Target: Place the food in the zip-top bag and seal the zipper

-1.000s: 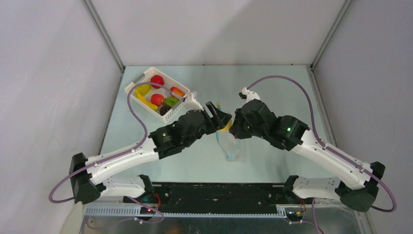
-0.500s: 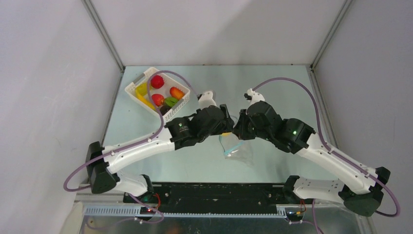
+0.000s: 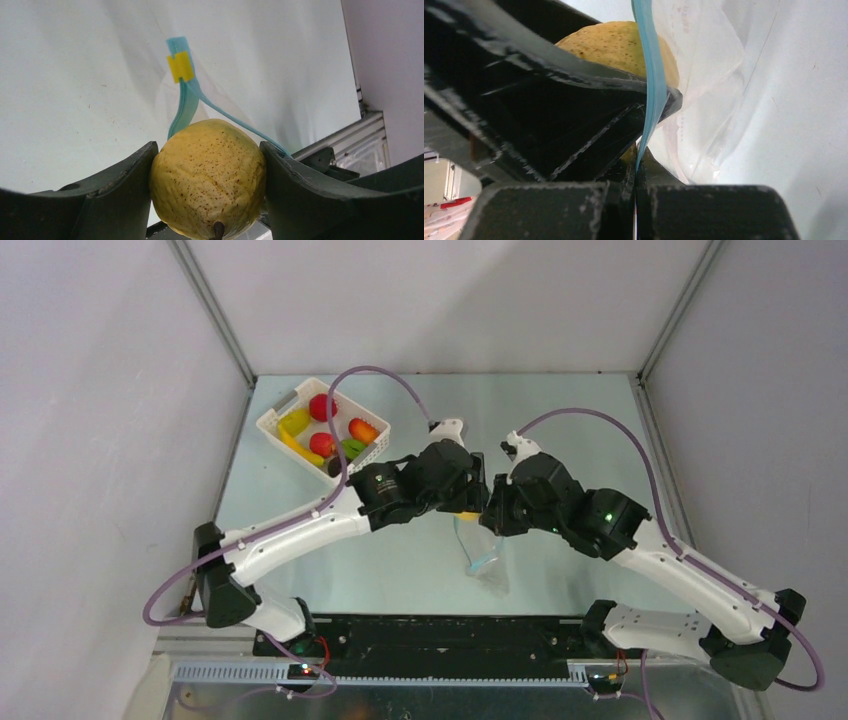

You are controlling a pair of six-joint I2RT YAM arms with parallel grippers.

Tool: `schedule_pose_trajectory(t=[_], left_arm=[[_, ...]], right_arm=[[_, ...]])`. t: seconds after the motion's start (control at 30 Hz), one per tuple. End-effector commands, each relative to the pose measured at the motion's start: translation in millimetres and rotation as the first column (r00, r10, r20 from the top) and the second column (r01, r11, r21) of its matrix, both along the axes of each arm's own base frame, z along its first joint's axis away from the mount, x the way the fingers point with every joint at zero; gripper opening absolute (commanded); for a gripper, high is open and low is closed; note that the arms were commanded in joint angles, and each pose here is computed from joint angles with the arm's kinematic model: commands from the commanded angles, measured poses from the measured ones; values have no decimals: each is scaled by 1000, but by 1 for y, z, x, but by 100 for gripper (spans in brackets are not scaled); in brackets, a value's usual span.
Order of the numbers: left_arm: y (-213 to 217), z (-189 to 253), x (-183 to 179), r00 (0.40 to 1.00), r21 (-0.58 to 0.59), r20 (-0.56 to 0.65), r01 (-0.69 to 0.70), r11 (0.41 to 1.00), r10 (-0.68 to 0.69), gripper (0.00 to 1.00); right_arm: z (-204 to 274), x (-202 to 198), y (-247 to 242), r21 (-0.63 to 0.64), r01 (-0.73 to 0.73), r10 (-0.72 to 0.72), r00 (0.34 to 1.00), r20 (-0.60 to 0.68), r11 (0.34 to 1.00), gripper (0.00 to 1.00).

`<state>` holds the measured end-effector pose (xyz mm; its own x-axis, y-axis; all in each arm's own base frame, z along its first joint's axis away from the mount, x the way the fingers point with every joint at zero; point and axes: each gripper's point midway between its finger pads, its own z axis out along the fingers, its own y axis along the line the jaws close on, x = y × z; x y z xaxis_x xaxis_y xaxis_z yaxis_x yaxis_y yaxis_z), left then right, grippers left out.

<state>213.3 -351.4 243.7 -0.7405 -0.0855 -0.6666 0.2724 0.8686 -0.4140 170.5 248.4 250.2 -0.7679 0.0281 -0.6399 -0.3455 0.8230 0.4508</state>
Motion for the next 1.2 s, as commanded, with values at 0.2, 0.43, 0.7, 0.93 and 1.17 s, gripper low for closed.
schedule_pose_trajectory(t=[0.2,0.43,0.7,0.93,1.17], left_arm=[[-33,-44,-49,925,110,-122,372,922,-359,33],[-9,-74,-54,919,282,-184,388,877,-348,30],[-1,-79,-65,898,293,-205,435,851,-389,28],[0,-67,-55,932,200,-156,354,914,-327,32],[37,-88,-47,959,366,-194,268,891,-209,29]], right_arm=[[74,8,19,238,-96,50,980,192,967,0],[69,13,3,194,-45,4,979,203,980,0],[58,18,-4,168,-11,-21,982,187,986,0],[65,12,-8,198,-43,-2,975,221,979,2],[82,-9,-12,289,-207,77,911,404,935,5]])
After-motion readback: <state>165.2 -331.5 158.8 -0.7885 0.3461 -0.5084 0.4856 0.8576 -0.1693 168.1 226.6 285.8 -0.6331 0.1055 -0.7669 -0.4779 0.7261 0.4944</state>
